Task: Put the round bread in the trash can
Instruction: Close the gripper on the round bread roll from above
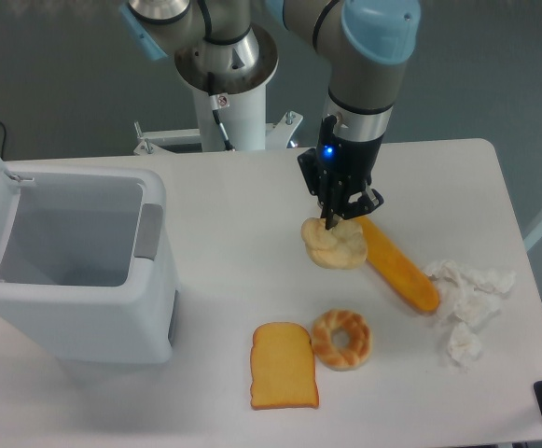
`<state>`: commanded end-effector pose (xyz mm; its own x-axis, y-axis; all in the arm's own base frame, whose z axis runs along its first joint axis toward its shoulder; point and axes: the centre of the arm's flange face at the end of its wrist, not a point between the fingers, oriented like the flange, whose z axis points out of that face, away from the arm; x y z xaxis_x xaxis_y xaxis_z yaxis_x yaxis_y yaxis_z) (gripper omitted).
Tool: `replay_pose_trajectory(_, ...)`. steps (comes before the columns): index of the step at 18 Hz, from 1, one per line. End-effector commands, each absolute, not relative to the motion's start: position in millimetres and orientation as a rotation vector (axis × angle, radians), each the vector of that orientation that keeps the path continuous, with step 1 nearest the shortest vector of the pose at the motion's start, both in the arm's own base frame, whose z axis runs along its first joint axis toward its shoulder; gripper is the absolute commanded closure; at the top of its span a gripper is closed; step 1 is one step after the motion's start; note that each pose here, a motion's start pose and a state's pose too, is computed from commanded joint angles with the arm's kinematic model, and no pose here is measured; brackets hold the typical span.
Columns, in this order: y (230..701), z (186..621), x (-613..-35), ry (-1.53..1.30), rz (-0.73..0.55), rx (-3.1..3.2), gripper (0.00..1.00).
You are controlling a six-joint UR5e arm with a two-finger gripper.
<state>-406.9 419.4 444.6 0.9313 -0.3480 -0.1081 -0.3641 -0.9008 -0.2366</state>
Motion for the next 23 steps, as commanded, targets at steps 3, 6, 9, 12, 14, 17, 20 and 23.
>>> replay_pose_trajectory(3, 419.3, 444.6, -406.9, 0.525, 0.091, -2.836, 0.98)
replay_pose_trajectory(6, 420.0, 444.7, -407.4, 0.516, 0.090, -2.834, 0.98)
replay_pose_trajectory(9, 420.9, 449.0, -407.5, 0.512, 0.091, -2.817, 0.98)
replay_pose_trajectory(12, 421.1, 452.6, -408.6, 0.497, 0.093, -2.813, 0.98)
replay_pose_trajectory(14, 422.2, 452.8, -407.6, 0.486, 0.088, -2.809, 0.98)
replay_pose_trajectory(17, 424.0, 455.3, -407.8, 0.465, 0.089, -2.804, 0.98)
replay_pose_trajectory(20, 426.4, 463.9, -409.0, 0.423, 0.084, -2.773, 0.98)
replay_pose_trajectory(23, 428.5, 466.1, -407.9, 0.407, 0.077, -2.759, 0.98)
